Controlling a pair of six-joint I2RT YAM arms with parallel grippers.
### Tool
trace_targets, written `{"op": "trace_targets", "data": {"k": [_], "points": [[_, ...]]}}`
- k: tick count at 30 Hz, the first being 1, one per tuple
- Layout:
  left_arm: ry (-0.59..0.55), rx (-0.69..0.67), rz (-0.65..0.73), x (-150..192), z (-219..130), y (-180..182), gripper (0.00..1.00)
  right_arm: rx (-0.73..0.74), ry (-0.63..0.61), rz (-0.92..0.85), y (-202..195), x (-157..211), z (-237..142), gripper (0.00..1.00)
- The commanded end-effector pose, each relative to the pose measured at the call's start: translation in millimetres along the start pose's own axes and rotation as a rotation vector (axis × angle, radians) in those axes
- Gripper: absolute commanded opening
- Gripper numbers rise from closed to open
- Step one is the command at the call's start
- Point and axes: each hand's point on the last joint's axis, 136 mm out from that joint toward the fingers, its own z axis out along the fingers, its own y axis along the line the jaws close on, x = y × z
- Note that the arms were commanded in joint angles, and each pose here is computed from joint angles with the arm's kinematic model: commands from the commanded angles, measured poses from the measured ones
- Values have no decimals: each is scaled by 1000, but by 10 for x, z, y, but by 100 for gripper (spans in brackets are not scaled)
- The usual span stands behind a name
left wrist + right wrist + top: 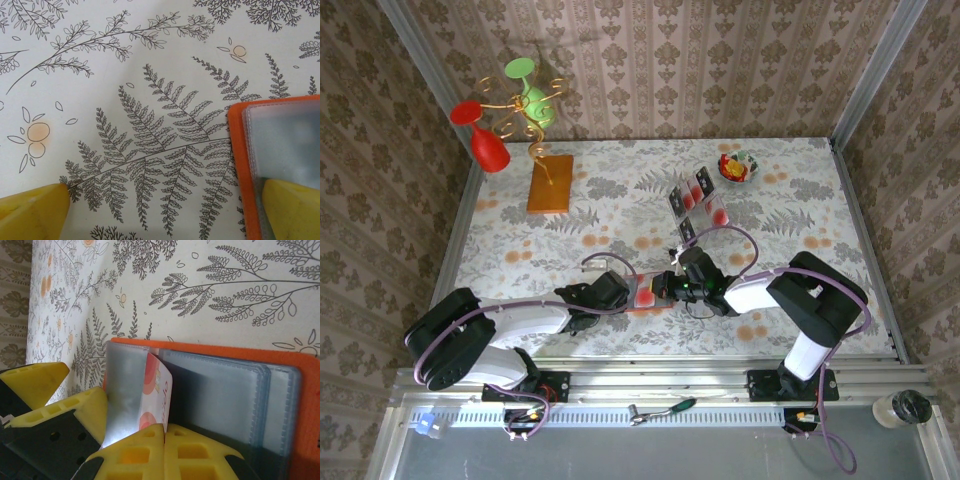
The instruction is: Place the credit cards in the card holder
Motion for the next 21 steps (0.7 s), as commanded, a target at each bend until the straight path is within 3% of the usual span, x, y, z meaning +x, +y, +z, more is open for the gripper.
{"op": "trace_targets", "data": {"k": [1, 21], "points": [[50, -48, 41, 173, -2, 148, 100, 77, 66, 19, -226, 217, -36, 0], [47, -48, 40, 169, -1, 144, 100, 95, 145, 30, -262, 299, 60, 0]]}}
